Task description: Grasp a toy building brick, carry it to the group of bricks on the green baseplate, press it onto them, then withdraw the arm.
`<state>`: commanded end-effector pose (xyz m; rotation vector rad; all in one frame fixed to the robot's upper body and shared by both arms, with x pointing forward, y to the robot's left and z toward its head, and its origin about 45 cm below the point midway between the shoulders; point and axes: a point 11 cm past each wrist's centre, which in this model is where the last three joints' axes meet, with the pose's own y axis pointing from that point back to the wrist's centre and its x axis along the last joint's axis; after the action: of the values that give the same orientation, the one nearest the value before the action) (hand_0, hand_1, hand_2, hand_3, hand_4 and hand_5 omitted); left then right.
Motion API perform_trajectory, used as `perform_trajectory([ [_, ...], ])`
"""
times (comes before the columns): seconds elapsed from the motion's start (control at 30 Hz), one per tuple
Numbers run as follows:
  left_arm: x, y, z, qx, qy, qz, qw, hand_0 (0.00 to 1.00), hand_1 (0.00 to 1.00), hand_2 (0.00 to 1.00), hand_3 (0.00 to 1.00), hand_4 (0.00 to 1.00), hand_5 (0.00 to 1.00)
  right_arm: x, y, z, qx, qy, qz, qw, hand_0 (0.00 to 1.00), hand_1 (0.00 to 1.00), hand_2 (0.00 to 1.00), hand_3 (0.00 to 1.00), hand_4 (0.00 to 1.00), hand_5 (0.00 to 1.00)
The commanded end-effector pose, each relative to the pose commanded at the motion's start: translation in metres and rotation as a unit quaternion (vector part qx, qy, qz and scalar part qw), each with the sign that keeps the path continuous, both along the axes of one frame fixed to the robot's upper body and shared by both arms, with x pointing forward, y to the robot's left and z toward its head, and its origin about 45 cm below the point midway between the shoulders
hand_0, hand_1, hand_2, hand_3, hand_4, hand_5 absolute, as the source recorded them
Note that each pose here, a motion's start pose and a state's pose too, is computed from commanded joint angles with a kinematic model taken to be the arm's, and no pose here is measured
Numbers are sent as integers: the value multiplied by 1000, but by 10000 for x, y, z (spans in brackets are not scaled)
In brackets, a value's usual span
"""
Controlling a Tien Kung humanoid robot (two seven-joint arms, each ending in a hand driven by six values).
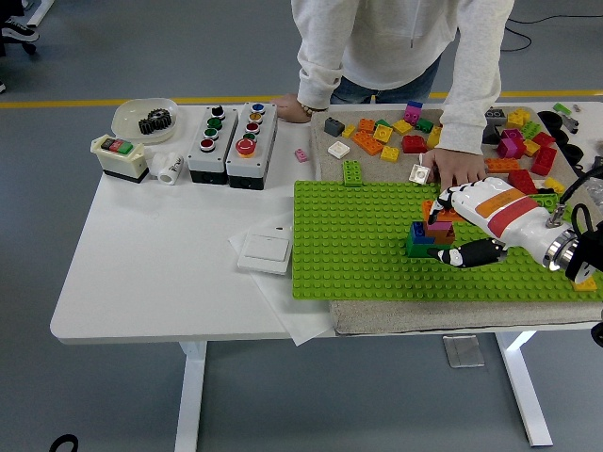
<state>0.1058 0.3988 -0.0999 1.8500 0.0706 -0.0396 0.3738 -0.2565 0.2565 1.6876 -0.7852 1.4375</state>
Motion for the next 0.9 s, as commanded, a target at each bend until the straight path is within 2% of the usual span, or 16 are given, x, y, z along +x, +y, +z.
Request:
perform_trajectory([
  [0.9, 7, 5, 4, 1, 1, -3, 1000, 842, 844, 825, 631, 717, 620, 7, 52, -31, 0, 5, 4, 1000, 457, 567, 694, 600, 797, 449],
])
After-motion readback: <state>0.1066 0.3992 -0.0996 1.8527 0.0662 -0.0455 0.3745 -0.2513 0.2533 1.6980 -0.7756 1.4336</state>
